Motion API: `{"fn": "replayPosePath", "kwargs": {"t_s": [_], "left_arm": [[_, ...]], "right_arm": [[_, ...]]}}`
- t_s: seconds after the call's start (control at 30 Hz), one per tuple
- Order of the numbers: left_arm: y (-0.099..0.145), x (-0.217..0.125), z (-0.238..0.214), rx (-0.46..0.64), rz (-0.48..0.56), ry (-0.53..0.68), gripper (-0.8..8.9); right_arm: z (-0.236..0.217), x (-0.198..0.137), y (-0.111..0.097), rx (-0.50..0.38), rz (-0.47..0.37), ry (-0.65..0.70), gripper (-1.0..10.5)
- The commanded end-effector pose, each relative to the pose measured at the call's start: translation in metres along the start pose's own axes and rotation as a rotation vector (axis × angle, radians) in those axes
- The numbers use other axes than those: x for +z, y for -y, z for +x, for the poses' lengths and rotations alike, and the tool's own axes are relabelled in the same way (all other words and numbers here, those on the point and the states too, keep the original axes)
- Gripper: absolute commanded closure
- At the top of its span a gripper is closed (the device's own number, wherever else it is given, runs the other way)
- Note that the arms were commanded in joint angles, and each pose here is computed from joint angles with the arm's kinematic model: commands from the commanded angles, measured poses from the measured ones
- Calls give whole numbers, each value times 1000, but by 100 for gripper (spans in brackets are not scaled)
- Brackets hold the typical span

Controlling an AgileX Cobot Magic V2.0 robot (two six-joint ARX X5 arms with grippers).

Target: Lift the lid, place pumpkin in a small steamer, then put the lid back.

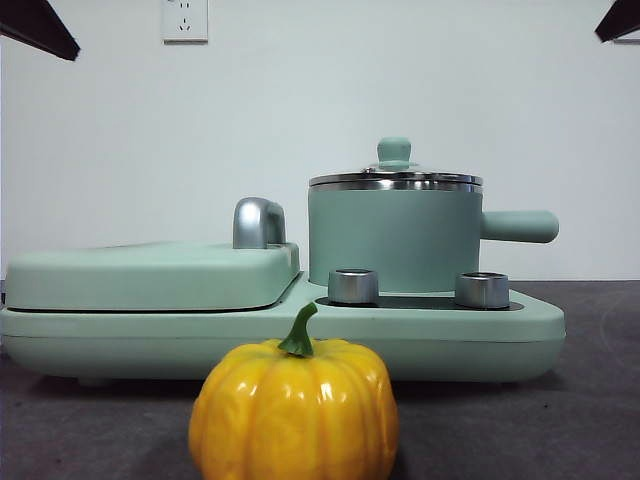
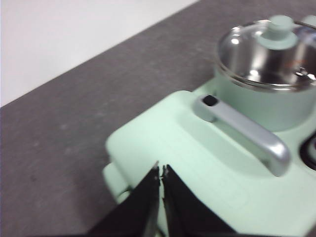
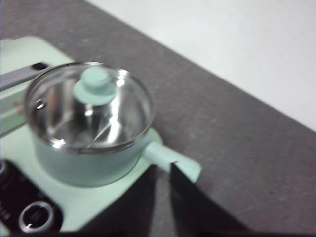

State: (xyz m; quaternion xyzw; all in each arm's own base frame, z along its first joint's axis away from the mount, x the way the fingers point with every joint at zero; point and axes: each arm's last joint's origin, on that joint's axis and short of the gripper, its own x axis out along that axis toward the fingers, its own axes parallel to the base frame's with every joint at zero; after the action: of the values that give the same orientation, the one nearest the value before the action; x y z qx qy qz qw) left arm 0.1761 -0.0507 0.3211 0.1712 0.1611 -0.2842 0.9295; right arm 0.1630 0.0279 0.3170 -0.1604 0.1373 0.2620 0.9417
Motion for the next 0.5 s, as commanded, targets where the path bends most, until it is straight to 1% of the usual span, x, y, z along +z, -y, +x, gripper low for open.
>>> {"fn": "replayPosePath", "kwargs": {"t_s": [0.03, 0.1, 0.17, 0.27, 0.33, 0.5], "left_arm": [[3, 8, 0, -34, 42, 37, 685], [5, 10, 0, -52, 49, 49, 622], [7, 11, 1, -66, 48, 60, 589], [9, 14, 1, -76, 16, 76, 589], [11, 14, 1, -83, 18, 80, 589], [15, 15, 6, -111, 23, 79, 589]], "right_arm": [[1, 4, -3, 27, -15, -9, 693], [1, 3, -5, 41, -12, -22, 668], [1, 3, -6, 47, -7, -25, 669], [1, 3, -6, 48, 31, -21, 669], [1, 4, -6, 46, 56, -18, 669], [1, 4, -6, 44, 62, -11, 669]]}}
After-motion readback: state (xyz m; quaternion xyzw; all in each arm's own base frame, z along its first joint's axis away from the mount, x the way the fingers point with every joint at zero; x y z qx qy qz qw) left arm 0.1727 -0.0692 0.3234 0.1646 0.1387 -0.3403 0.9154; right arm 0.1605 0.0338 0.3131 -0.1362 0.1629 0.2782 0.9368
